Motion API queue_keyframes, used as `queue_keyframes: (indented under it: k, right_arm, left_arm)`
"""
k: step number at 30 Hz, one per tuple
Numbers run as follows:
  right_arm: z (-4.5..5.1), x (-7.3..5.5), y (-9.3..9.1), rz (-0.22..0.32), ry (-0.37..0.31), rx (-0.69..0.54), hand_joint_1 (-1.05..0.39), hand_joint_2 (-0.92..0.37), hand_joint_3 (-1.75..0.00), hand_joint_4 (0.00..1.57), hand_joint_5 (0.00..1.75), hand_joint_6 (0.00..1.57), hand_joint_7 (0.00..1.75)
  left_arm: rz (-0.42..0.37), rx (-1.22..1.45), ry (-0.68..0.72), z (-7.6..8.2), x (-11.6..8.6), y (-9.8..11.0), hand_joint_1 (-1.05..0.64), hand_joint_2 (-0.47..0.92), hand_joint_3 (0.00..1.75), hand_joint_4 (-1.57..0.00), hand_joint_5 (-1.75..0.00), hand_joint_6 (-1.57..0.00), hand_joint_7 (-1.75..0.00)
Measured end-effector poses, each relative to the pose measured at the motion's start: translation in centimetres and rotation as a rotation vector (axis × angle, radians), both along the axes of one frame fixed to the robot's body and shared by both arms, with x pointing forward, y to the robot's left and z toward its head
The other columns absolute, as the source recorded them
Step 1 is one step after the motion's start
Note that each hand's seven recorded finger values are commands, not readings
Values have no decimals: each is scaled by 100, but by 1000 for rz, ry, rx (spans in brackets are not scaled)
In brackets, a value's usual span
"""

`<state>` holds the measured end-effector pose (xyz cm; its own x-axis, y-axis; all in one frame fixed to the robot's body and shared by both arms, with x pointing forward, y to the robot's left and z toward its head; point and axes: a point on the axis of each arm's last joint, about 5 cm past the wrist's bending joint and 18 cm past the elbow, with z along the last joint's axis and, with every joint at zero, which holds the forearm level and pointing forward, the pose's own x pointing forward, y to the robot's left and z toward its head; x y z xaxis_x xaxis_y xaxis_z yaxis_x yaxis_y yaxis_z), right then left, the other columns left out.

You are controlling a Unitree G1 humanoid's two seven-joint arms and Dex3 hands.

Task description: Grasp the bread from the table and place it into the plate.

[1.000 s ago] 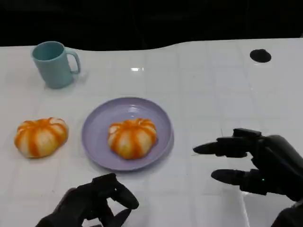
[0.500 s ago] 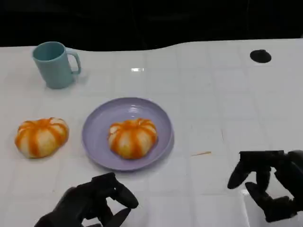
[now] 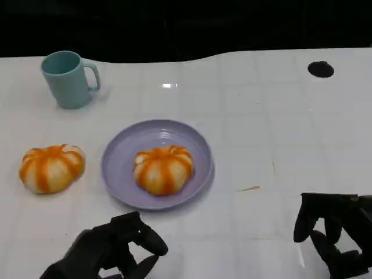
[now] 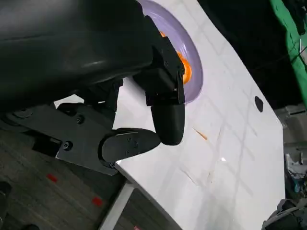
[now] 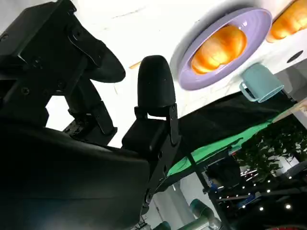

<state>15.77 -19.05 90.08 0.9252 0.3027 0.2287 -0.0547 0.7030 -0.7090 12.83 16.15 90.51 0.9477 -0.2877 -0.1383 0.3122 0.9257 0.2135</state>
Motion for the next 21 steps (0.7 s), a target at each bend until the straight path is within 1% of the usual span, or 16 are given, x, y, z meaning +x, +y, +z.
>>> queue_keyframes:
  k: [8, 13, 17, 21]
  right_arm:
    - [-51, 7, -4, -10, 11, -18, 5, -18, -140, 93, 175, 85, 143]
    - [-59, 16, 2, -14, 5, -27, 6, -18, -140, 94, 175, 86, 141]
    - [-57, 30, 8, -14, -1, -24, 7, -18, -140, 94, 175, 87, 141]
    - [-61, 30, 13, -7, -4, -23, 7, -18, -140, 94, 175, 87, 140]
  left_arm:
    - [9, 5, -5, -6, 4, 24, -22, 85, 55, -65, -175, -65, -123]
    - [12, -4, 3, -19, 6, 34, -20, 84, 56, -63, -174, -65, -122]
    - [11, -10, 4, -27, 15, 35, -20, 84, 58, -65, -175, -66, -122]
    - [9, -14, -3, -24, 20, 34, -20, 83, 60, -64, -175, -66, -122]
